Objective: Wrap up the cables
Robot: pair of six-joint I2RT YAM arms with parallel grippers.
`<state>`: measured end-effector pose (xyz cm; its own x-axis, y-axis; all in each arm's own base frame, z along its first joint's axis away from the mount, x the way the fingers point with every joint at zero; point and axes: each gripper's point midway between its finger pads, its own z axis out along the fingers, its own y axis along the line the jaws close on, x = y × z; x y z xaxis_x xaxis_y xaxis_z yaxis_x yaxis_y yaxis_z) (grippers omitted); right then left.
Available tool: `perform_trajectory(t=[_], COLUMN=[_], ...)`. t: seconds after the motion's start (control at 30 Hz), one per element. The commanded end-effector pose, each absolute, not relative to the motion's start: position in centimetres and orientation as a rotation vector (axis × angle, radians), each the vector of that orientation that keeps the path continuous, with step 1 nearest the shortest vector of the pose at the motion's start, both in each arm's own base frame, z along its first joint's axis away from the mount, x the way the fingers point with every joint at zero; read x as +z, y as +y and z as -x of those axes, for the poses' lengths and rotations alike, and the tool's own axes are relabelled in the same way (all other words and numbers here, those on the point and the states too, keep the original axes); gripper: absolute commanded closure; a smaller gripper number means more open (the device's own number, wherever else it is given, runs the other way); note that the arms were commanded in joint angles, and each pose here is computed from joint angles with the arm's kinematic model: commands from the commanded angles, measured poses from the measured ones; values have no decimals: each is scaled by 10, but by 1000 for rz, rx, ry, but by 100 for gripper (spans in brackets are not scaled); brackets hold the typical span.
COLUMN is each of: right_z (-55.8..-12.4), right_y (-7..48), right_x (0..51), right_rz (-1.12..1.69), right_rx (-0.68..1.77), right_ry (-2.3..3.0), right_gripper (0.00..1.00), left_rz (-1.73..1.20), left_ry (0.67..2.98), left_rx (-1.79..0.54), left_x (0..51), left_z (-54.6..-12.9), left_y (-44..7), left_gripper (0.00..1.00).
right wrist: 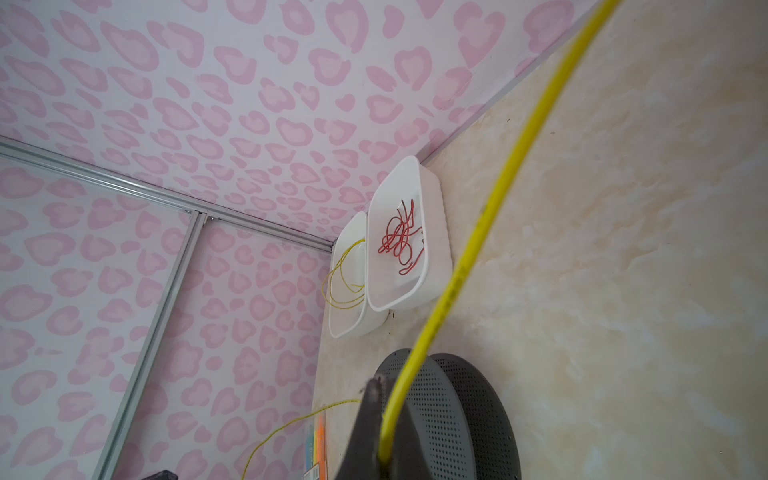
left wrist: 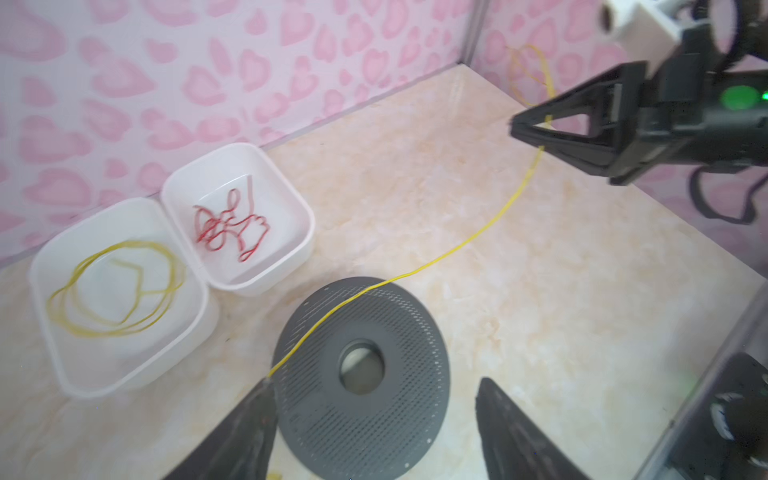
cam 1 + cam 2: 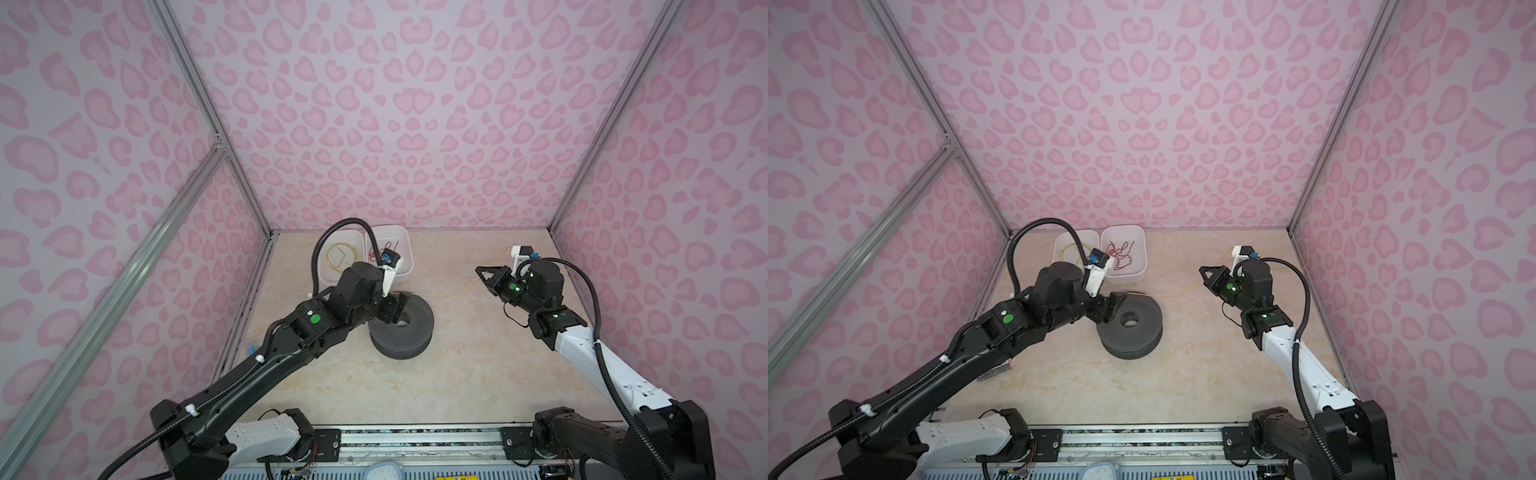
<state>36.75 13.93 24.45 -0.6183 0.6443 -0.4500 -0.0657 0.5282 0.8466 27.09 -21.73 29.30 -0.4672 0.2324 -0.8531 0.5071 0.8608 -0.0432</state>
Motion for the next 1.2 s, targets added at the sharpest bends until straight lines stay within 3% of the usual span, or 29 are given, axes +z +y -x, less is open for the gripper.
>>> perform_trajectory(t=[0.0,0.23,0.47,0.6,0.87,1.03,1.17], right_z=[-368,-372,-375,-375,-372,-367,-366], right_y=[140,138,134,136,142,139,135], right_x=[243,245,252,253,251,249,248], right_rz=[-441,-445,-448,-443,-437,-442,-457], right_rx=[1143,1155,1171,1195,1252,1237,1231], right_ry=[1991,1991,1973,1974,1977,1983,1977], right_gripper=[100,100,100,100,100,100,100], left_rz=[-330,-47,-160,-230,-247,-184,-219], left_ry=[2126,2225,2236,2155,2014,1953,1961], left_rx=[-319,-301,-549,-658,-627,-550,-567], left_x=[272,227,203,215,246,258,259], left_z=[-275,-284,-285,-288,-314,-330,-333], left_y=[-170,-111,-153,-176,-195,-185,-193], left_gripper=[22,22,24,24,23,39,69])
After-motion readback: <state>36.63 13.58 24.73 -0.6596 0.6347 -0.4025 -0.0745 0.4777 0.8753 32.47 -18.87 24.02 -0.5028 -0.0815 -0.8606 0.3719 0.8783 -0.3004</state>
